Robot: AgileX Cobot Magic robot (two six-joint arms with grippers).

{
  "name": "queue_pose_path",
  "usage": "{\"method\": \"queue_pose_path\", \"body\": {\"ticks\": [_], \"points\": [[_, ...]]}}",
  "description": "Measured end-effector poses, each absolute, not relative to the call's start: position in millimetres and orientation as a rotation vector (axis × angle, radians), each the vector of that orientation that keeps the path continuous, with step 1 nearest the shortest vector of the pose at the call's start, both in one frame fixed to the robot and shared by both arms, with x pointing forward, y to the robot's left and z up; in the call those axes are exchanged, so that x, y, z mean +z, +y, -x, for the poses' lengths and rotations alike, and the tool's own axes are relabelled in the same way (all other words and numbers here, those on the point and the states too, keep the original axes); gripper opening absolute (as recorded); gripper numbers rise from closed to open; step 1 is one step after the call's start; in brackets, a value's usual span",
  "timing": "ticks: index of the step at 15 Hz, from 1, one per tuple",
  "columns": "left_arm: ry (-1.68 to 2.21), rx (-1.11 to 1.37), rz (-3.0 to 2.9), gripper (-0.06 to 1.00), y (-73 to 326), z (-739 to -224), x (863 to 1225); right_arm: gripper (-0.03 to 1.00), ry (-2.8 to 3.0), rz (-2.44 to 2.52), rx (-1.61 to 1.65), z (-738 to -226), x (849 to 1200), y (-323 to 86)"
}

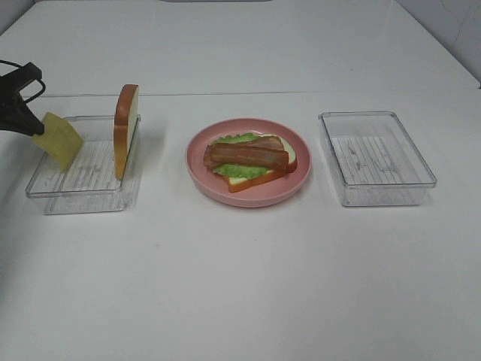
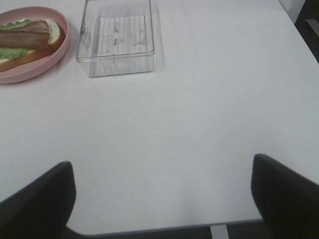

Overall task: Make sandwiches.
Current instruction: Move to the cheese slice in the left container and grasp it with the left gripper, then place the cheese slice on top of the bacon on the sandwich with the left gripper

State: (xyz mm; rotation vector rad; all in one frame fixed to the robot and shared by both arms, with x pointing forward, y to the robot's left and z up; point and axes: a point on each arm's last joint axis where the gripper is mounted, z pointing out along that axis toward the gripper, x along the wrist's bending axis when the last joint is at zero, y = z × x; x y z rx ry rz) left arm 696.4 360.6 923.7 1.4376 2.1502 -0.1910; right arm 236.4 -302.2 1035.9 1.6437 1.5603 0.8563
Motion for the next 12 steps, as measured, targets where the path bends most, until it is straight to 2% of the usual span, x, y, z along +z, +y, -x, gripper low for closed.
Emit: {"method": "queue_pose_path", "body": {"ticks": [7,8,12], "points": [[2.147,-0.170,-1.428,0.00,355.3,-698.7,926.1,0.92,1.560,-1.644,0.856,-236.4,1035.9,-302.2],[2.137,-0.156,-1.409,0.00,355.0,-699.2,940.5,0.92,1.560,-1.644,0.856,-236.4,1035.9,-302.2],[2.119,-0.168,-1.394,0.00,353.5,-700.4,961.2,0.92,1.560,-1.644,0.856,-236.4,1035.9,-302.2]]}}
